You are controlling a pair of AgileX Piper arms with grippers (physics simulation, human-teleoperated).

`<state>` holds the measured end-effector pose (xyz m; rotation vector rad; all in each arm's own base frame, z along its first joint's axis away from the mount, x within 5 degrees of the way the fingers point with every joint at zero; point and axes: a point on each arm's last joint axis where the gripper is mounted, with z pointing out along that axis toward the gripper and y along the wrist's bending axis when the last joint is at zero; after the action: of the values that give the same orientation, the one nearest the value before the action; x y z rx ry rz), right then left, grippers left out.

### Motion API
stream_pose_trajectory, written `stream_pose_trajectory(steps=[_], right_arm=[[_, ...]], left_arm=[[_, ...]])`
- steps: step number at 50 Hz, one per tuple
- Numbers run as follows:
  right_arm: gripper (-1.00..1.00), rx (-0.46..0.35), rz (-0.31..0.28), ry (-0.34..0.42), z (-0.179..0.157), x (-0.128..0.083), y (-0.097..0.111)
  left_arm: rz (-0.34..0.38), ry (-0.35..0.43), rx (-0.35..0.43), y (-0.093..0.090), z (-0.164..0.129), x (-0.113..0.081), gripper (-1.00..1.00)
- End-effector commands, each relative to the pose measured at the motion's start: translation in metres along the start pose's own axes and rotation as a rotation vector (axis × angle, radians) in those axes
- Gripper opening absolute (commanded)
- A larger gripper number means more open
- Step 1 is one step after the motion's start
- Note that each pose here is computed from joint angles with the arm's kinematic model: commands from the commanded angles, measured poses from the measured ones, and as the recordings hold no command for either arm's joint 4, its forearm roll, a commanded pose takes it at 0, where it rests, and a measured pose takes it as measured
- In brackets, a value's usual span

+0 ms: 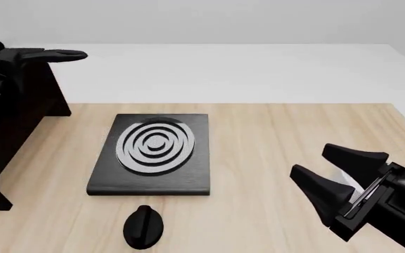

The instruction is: Put the frying pan on the cabinet shelf.

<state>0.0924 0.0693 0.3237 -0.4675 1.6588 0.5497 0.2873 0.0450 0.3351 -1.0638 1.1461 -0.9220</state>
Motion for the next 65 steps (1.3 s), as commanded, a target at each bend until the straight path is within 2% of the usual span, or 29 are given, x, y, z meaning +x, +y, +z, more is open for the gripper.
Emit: stream_pose_trajectory(steps=[1,8,16,19,28,48,56,58,60,65], right_arm=[[1.0,-0.003,0.008,0.003,0.001,0.002,0.0],[1.0,-0.003,0.007,0.002,0.0,0.001,0.0],[1.0,-0.009,0.004,0.01,0.005,0.003,0.001],[1.0,0.0,-0.015,-0.005,0.002,-0.002,0.0],[1.0,-0.007,-0.003,0.01,0.003,0.0,0.001],[1.0,-0.009,-0.001,0.026,0.003,0.004,0.001],[1.0,-0.008,0.001,0.03,0.004,0.007,0.001],[1.0,-0.016,0.027,0.021,0.002,0.006,0.002],[1.0,-0.011,0.007,0.022,0.002,0.004,0.001],[1.0,-0.007,0.014,0.022,0.002,0.005,0.001]], left_arm=[[0.048,-0.019,0.02,0.009,0.005,-0.007,-1.0],[0.033,-0.031,0.005,0.023,0.003,-0.008,-1.0],[0.028,-0.046,0.003,0.026,0.0,-0.012,-1.0],[0.022,-0.053,0.015,0.027,-0.002,-0.012,-1.0],[0.001,-0.075,-0.005,0.052,0.0,-0.015,-1.0],[-0.002,-0.095,-0.035,0.073,0.002,-0.018,-1.0],[-0.027,-0.102,-0.036,0.079,0.006,-0.019,-1.0],[-0.033,-0.105,-0.039,0.083,0.006,-0.019,-1.0],[-0.029,-0.101,-0.041,0.083,0.006,-0.018,-1.0],[-0.029,-0.104,-0.045,0.084,0.004,-0.018,-1.0]])
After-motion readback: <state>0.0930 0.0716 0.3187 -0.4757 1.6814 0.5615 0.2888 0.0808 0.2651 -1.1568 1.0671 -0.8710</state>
